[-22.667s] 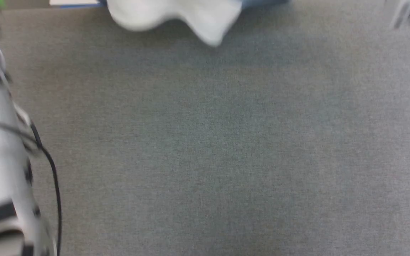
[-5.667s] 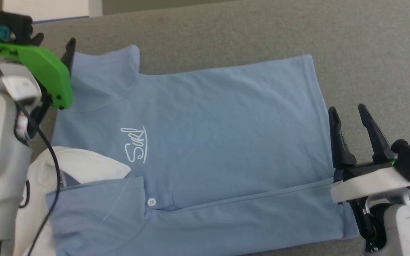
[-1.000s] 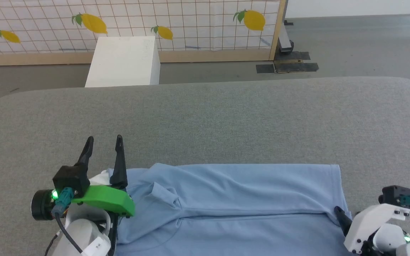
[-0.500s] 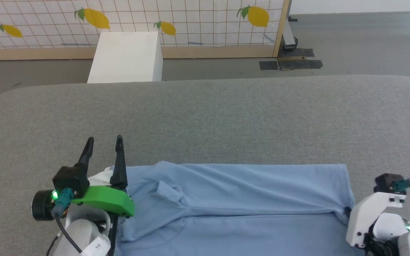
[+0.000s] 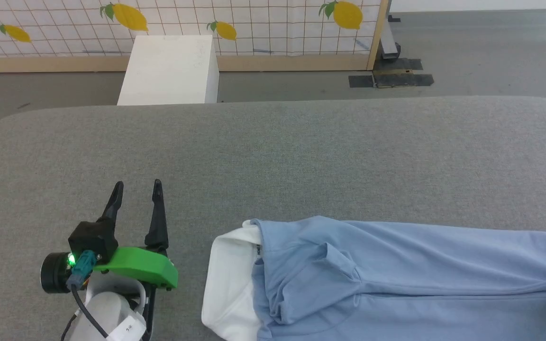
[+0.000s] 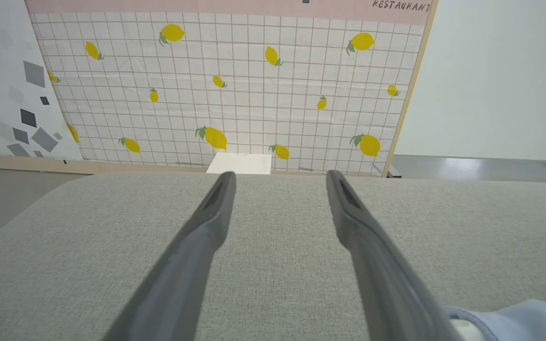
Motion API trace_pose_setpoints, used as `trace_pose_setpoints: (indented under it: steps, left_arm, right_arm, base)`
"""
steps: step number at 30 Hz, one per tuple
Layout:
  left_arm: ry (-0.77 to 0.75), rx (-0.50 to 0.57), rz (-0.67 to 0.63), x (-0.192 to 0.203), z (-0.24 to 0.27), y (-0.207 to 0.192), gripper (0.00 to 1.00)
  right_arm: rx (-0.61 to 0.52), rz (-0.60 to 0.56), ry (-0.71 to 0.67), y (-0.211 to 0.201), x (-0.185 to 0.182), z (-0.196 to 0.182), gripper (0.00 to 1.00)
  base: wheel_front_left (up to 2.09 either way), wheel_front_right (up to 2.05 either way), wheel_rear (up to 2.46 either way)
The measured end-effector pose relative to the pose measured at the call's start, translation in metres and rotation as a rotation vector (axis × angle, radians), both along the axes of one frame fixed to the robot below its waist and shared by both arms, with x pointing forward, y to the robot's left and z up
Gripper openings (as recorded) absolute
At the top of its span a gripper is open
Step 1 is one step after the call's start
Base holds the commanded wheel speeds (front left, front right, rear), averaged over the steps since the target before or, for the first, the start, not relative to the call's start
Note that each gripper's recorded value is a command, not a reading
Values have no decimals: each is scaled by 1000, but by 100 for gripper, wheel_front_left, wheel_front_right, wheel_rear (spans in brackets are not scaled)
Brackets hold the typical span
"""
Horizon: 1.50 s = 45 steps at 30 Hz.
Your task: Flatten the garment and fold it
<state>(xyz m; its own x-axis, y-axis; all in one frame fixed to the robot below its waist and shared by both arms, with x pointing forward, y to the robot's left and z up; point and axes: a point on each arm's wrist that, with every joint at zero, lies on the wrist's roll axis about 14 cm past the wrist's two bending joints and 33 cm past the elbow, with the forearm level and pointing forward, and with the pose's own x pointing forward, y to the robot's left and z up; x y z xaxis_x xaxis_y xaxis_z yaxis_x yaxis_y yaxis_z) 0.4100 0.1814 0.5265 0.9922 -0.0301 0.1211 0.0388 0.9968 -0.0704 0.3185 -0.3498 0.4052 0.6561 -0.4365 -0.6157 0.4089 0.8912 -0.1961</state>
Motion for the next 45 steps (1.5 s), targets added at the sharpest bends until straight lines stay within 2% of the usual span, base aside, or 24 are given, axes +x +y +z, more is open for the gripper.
trace_pose_setpoints:
  steps: [5, 10, 14, 19, 26, 33, 39, 44, 45]
  left_arm:
    - [1, -2, 3, -3, 0, 2, 100]
    - [7, -1, 13, -12, -2, 5, 100]
    - [4, -2, 14, -16, -1, 6, 100]
    - [6, 0, 13, -16, -2, 7, 100]
    - [19, -6, 15, -13, -7, 5, 100]
    - [24, -9, 22, -9, -9, 8, 100]
    - [42, -13, 41, -7, -16, 14, 100]
    - [64, -8, 57, -7, -24, 17, 100]
    - [67, -8, 60, -7, -25, 18, 100]
  right_arm:
    - [-6, 17, -30, 3, 4, 7, 0]
    - [19, 149, -36, 42, 8, 22, 0]
    - [57, 279, -77, 85, 11, 53, 0]
    - [102, 523, -176, 163, 21, 111, 0]
    - [136, 925, -217, 271, 23, 140, 0]
    - [164, 1214, -164, 355, 28, 118, 0]
    - [223, 1350, -54, 403, 23, 73, 0]
    - [241, 1405, 50, 421, 19, 36, 0]
    - [247, 1409, 64, 422, 19, 30, 20]
  base:
    - [0, 0, 0]
    - [0, 0, 0]
    - [0, 0, 0]
    - [0, 0, 0]
    - [0, 0, 0]
    - [0, 0, 0]
    - [0, 0, 0]
    - [0, 0, 0]
    - [0, 0, 0]
